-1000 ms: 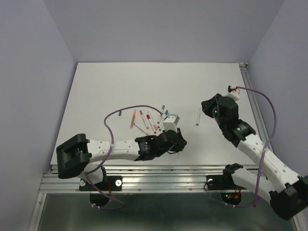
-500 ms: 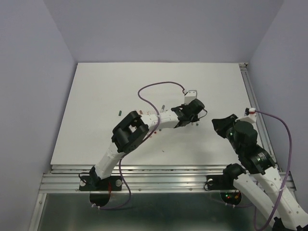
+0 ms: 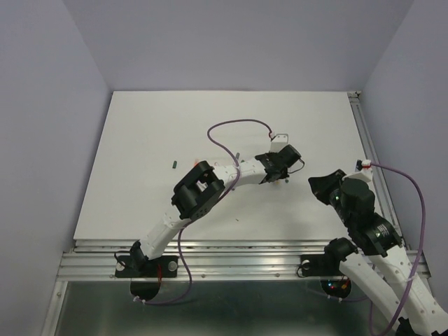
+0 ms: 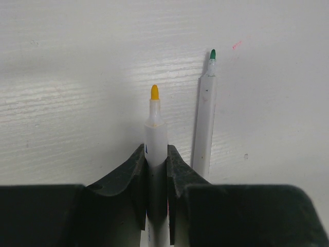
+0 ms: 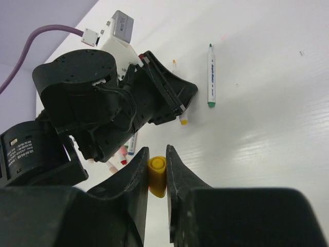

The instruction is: Open the pen caps

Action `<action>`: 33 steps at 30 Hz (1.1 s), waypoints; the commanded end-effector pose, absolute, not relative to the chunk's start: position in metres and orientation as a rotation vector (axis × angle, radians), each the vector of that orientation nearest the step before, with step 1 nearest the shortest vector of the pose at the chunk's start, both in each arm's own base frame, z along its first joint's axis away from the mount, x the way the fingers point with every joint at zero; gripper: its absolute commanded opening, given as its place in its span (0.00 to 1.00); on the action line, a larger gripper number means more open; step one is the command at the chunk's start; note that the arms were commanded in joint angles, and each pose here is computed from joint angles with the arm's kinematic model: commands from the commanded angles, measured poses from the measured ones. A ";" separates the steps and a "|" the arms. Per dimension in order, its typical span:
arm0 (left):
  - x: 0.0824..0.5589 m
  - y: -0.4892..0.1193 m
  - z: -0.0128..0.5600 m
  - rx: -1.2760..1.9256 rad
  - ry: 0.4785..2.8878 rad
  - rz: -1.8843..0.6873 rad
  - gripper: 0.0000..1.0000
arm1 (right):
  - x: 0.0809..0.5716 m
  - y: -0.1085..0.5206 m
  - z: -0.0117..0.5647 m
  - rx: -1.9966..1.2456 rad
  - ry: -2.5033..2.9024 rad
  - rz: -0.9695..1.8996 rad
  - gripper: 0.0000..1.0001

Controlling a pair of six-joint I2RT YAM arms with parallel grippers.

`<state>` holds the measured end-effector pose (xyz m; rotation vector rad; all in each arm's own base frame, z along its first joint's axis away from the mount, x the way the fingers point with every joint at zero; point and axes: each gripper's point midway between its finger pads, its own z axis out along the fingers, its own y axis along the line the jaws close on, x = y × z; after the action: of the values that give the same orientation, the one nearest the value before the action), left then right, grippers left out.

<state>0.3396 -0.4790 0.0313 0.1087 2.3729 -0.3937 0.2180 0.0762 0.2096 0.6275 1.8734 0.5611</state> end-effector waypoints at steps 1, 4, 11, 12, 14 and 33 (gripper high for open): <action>0.347 -0.486 0.049 0.123 2.345 -0.401 0.19 | 0.218 0.069 0.199 0.663 1.877 0.516 0.02; 0.345 -0.486 0.053 0.142 2.344 -0.416 0.26 | 0.218 0.069 0.199 0.661 1.883 0.511 0.02; 0.344 -0.484 0.070 0.161 2.317 -0.443 0.47 | 0.218 0.065 0.197 0.677 1.891 0.487 0.05; 0.343 -0.483 0.073 0.158 2.314 -0.444 0.47 | 0.217 0.065 0.196 0.676 1.893 0.483 0.05; 0.344 -0.481 0.076 0.157 2.308 -0.443 0.48 | 0.217 0.064 0.199 0.678 1.888 0.483 0.05; 0.305 -0.355 0.221 -0.065 2.057 -0.477 0.48 | 0.239 0.129 0.214 0.360 2.020 0.681 0.05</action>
<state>0.3086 -0.3996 0.1936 0.0740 2.1396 -0.5162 0.2249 0.0971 0.1766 0.5098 2.0709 0.5184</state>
